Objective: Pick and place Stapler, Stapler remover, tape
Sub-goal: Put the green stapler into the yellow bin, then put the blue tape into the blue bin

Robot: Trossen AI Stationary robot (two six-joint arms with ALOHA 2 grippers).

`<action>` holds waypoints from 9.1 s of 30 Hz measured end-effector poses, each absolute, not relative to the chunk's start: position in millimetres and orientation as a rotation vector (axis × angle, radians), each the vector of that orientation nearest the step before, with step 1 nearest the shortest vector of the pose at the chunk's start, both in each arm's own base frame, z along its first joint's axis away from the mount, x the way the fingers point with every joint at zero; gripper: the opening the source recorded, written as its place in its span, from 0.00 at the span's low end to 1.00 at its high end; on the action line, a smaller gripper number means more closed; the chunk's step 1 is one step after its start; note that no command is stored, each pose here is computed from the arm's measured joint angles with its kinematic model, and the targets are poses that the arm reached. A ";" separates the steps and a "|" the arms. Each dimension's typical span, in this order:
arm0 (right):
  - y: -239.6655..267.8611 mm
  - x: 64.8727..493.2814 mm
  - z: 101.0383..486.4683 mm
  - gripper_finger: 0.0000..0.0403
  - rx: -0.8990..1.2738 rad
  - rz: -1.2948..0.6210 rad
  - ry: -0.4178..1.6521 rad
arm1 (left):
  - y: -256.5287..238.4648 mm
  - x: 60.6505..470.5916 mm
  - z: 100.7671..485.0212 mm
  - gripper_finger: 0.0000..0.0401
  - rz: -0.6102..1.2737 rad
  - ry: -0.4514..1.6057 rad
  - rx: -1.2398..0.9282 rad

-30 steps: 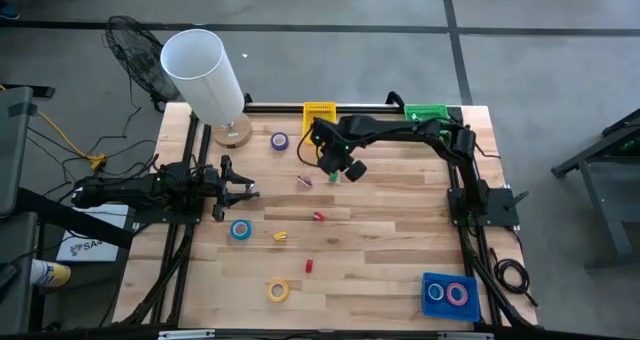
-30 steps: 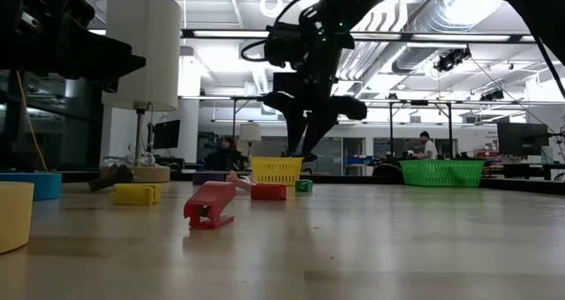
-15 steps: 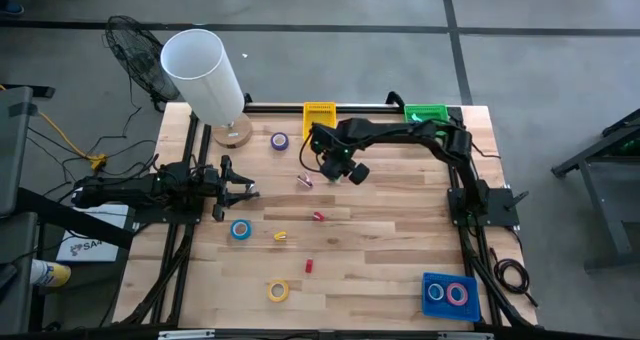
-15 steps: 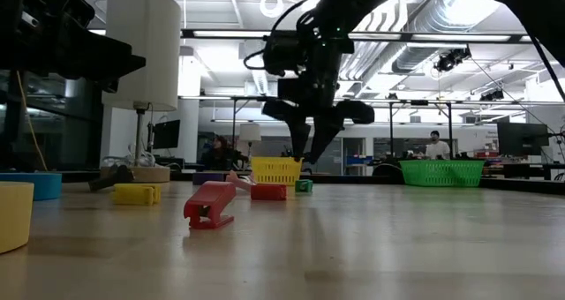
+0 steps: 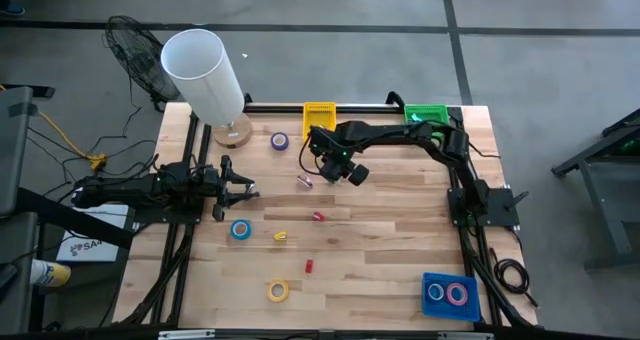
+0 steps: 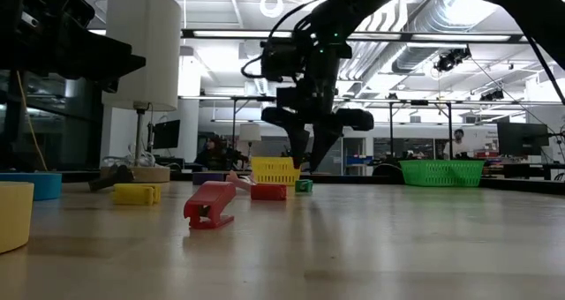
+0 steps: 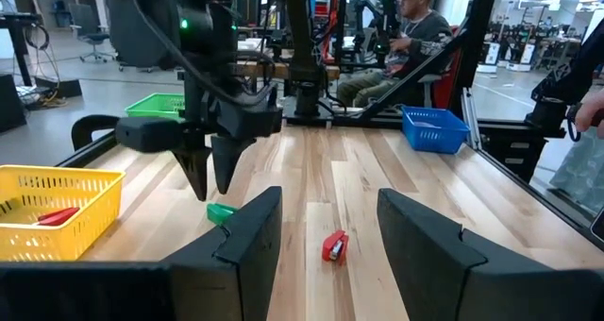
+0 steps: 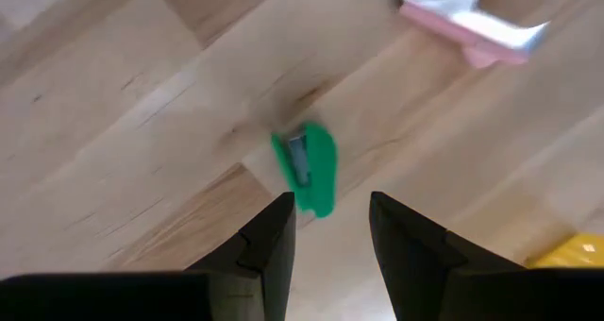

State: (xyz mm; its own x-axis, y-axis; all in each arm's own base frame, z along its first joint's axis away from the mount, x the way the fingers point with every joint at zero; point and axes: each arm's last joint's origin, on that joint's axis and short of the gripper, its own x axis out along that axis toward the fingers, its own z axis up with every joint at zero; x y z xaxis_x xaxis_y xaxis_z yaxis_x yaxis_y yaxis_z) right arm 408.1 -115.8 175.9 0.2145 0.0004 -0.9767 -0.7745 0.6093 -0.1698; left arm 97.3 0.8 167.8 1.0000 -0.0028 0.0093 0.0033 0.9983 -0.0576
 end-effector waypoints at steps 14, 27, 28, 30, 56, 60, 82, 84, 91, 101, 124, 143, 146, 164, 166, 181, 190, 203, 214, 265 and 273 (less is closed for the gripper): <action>-113.8 413.8 153.2 0.37 -0.780 0.661 1.281 | 0.9 97.3 167.9 0.44 0.001 -0.010 -0.058; -108.7 416.6 145.0 0.25 -0.761 0.693 1.274 | 0.9 97.3 168.0 0.44 0.001 -0.010 -0.058; -108.0 416.8 145.0 0.23 -0.762 0.693 1.274 | 0.9 97.3 167.9 0.44 0.001 -0.010 -0.057; -106.9 417.5 145.1 0.19 -0.765 0.692 1.269 | 0.9 97.3 167.9 0.44 0.001 -0.009 -0.058; -137.4 441.6 200.6 0.15 -0.879 0.248 1.296 | 0.9 97.3 167.8 0.44 0.001 -0.009 -0.058; -159.7 442.4 209.8 0.15 -0.836 0.163 1.229 | 0.9 97.3 167.9 0.44 0.002 -0.009 -0.057; -254.8 410.0 214.3 0.17 0.041 -0.128 0.909 | 0.9 97.3 167.9 0.44 0.001 -0.009 -0.057; -258.3 407.7 214.3 0.17 0.095 -0.143 0.900 | 0.9 97.3 168.0 0.44 0.001 -0.009 -0.058; -258.4 405.2 212.9 0.18 0.141 -0.160 0.921 | 0.9 97.3 167.8 0.44 0.002 -0.009 -0.058; -254.7 407.2 212.1 0.18 0.112 -0.197 0.949 | 0.9 97.3 167.9 0.44 0.001 -0.010 -0.058; -248.4 399.4 229.0 0.44 0.088 -0.182 0.974 | 0.9 97.3 168.0 0.44 0.002 -0.010 -0.057; -207.5 335.2 325.5 0.38 0.052 -0.229 1.065 | 1.3 97.3 168.2 0.44 0.015 -0.014 -0.110; -199.9 328.7 335.2 0.38 0.058 -0.229 1.064 | 2.5 97.2 168.5 0.44 0.057 -0.019 -0.110; -146.3 297.9 385.9 0.38 0.007 -0.216 1.029 | 9.6 117.6 188.5 0.44 0.300 0.127 -0.074; -142.5 298.8 388.8 0.38 0.009 -0.187 1.001 | 10.4 126.3 191.2 0.44 0.328 0.196 -0.067; -105.6 259.6 297.8 0.38 -0.026 -0.141 0.664 | 48.6 210.2 228.1 0.44 0.460 0.519 -0.031; -80.6 211.4 241.7 0.38 -0.025 -0.172 0.563 | 115.6 241.7 210.5 0.44 0.512 0.772 -0.153; -64.8 174.9 205.2 0.38 0.027 -0.147 0.538 | 176.2 283.7 187.2 0.44 0.442 1.250 -0.090; -58.6 175.6 204.9 0.38 0.057 -0.078 0.530 | 178.0 279.7 184.5 0.44 0.231 1.365 0.069; -51.2 178.6 205.4 0.38 0.041 -0.074 0.531 | 185.8 279.5 151.5 0.08 0.009 1.429 -0.035; -51.3 181.9 207.6 0.38 0.058 -0.049 0.492 | 146.3 312.0 174.3 0.08 -0.151 1.417 0.019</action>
